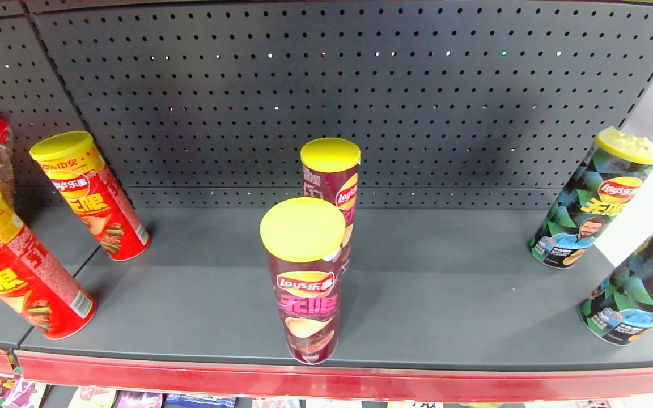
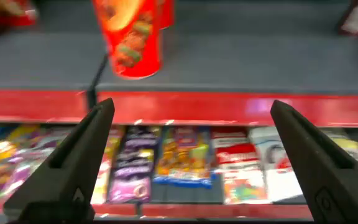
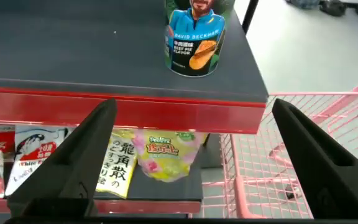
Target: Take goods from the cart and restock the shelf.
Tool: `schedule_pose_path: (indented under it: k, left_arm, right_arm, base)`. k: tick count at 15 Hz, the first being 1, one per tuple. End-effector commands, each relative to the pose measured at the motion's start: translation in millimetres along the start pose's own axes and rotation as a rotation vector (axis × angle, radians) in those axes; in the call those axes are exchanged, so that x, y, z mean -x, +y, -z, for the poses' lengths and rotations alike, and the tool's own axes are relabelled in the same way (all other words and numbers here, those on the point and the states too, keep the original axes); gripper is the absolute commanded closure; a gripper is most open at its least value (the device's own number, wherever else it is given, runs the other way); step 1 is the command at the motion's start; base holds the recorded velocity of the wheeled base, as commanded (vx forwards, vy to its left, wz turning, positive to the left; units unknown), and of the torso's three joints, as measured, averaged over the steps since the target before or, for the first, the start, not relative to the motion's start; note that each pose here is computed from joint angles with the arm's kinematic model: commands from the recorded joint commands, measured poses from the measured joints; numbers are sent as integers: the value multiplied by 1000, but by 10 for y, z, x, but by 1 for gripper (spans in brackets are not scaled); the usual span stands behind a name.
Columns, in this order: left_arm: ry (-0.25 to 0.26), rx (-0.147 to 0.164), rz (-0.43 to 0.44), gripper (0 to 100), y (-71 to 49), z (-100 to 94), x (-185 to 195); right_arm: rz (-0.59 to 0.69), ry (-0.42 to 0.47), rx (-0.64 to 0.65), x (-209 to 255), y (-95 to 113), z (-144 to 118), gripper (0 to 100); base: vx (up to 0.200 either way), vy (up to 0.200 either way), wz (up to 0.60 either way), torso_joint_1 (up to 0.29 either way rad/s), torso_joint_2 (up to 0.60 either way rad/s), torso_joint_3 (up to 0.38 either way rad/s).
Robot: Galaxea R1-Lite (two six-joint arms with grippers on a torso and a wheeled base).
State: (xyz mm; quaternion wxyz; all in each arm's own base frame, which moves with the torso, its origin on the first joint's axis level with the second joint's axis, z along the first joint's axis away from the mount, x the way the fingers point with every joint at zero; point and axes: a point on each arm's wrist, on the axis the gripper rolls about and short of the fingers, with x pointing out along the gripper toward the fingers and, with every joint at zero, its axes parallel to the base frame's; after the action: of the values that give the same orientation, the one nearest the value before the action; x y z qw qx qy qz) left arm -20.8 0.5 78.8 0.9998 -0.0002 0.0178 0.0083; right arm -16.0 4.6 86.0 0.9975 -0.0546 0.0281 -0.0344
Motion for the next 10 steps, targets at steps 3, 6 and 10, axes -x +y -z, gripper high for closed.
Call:
schedule_pose_path:
  k: [3,6,10]
  left_arm:
    - [-31,0,-6,0,-1,36,20]
    - [-32,0,-9,0,-1,35,20]
    - [-31,0,-8,0,-1,36,20]
  right_arm:
    - [-168,-2,-1,-2,13,14,0]
    - [-178,-23,-17,-6,10,24,0]
    - [-100,18,-65,-13,-3,68,0]
  base:
    - [0,0,0,0,0,0]
    - [0,0,0,0,0,0]
    - [0,0,0,0,0,0]
